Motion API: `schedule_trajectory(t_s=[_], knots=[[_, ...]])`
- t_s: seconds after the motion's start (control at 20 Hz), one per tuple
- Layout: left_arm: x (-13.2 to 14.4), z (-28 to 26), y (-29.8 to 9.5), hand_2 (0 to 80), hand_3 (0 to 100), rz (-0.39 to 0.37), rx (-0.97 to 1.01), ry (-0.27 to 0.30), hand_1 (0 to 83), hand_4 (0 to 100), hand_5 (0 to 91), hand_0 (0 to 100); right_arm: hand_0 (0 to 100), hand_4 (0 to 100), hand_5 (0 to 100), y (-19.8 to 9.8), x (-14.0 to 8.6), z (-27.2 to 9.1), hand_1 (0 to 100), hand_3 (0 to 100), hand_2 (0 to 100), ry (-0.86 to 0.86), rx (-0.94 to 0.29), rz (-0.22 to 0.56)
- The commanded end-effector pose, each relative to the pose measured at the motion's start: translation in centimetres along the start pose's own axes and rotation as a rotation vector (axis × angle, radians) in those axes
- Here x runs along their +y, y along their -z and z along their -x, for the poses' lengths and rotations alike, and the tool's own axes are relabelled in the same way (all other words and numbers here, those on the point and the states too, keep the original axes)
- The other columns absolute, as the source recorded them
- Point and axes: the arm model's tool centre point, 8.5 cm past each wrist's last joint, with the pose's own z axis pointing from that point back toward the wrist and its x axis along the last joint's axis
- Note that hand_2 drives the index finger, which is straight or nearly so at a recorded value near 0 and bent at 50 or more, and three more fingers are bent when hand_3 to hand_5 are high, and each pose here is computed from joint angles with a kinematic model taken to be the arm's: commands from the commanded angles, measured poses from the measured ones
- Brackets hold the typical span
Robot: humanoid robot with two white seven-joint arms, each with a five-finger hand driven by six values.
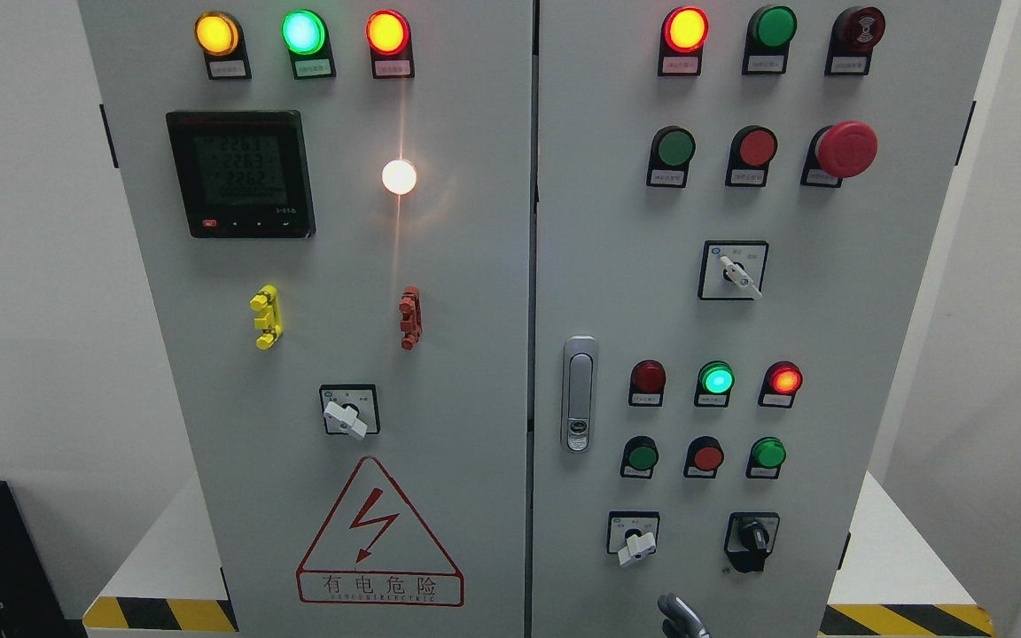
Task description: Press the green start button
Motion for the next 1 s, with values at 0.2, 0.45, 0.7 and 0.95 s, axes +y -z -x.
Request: schedule_trajectory(t_s=[0.2,0.45,0.7,0.95], knots=[[0.1,-0.8,0.0,0.0,0,-0.003,0.002,0.003,55.6,0,0.0,12,2,26,17,0.9,0.0,-1.2,44,31,0,-0.119,-0.069,0.006],[0.1,-0.8,0.0,0.0,0,-0.003,0.002,0.003,55.6,0,0.0,12,11,58,60,2.1,-0.2,-2.4,42,57,0,-0.245,-0.125,0.050],[0.1,-0.8,0.0,0.0,0,-0.003,0.002,0.003,55.6,0,0.0,12,8,74,82,2.8,-0.3,-3.3,42,72,0,-0.414,-0.157,0.091],[0.1,-0.8,0.0,0.0,0,-0.003,0.002,0.003,55.6,0,0.0,12,12,84,98,3.4,-0.4,-4.0,44,82,0,-0.576,-0.185,0.133]])
